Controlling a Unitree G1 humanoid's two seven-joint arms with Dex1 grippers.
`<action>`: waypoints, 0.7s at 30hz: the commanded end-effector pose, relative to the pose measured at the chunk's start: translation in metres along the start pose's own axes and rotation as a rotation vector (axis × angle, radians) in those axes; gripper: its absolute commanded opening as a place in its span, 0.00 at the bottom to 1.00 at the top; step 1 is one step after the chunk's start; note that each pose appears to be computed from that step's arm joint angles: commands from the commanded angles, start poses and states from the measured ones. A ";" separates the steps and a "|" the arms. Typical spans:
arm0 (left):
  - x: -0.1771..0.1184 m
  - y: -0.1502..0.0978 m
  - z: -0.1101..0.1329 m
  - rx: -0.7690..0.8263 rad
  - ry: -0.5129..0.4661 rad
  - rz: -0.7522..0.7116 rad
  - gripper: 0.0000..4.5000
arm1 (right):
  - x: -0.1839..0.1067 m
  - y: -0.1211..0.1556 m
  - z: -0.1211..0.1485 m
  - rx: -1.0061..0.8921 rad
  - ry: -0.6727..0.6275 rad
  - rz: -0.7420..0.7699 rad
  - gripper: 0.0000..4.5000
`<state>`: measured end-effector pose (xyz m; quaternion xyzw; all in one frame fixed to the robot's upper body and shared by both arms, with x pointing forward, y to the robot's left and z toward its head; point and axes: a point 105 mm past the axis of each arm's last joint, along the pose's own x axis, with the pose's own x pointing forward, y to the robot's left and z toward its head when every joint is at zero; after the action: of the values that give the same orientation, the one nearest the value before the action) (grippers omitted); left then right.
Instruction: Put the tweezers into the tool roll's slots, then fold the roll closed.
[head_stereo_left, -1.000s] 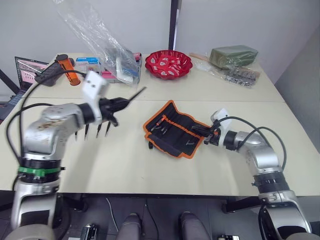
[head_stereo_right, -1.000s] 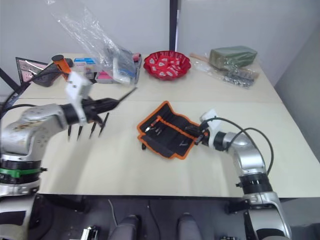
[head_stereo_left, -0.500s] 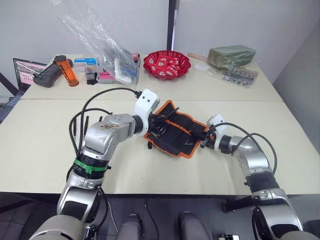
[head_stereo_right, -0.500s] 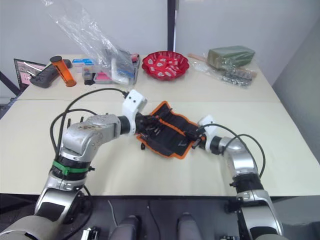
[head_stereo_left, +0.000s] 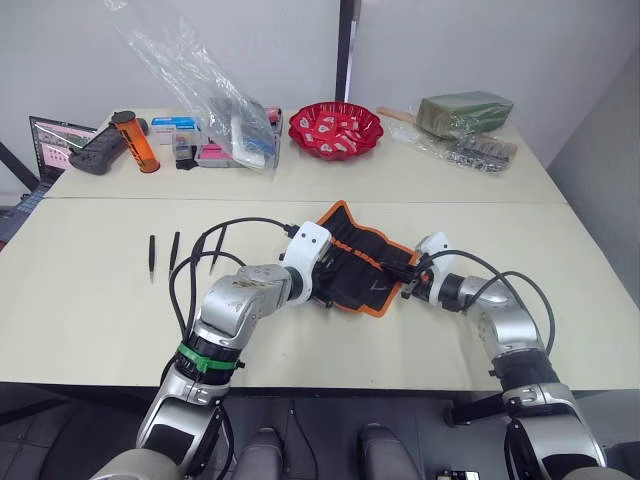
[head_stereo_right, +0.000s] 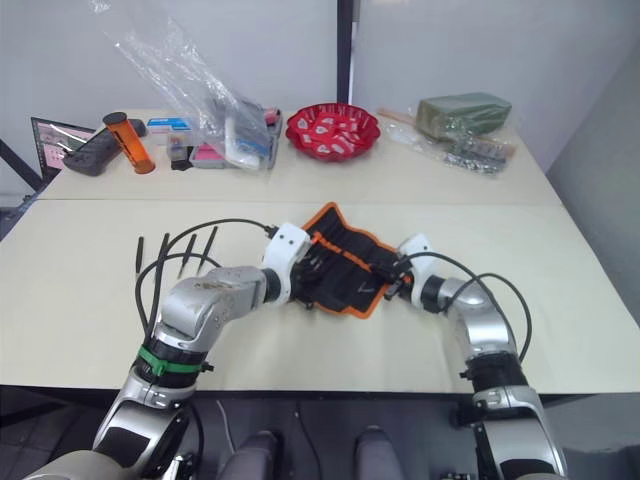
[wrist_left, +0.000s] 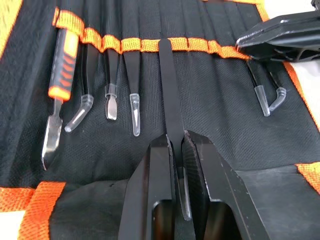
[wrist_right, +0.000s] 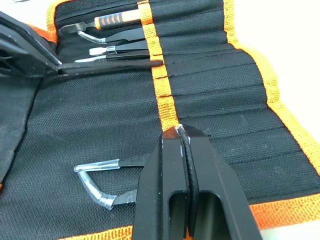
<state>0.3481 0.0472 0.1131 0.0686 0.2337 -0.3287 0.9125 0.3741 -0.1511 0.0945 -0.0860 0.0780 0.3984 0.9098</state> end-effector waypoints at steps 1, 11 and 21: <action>-0.004 0.002 0.005 0.003 -0.025 0.026 0.00 | 0.000 0.006 -0.018 0.027 0.055 0.005 0.00; -0.007 0.011 0.001 0.009 -0.010 0.056 0.00 | 0.002 0.008 -0.022 0.030 0.061 0.006 0.00; -0.003 -0.001 -0.003 0.023 0.032 0.008 0.00 | 0.003 0.011 -0.025 0.032 0.064 0.006 0.00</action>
<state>0.3472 0.0546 0.1081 0.0776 0.2494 -0.3160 0.9121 0.3731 -0.1488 0.0912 -0.0832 0.0763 0.3943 0.9120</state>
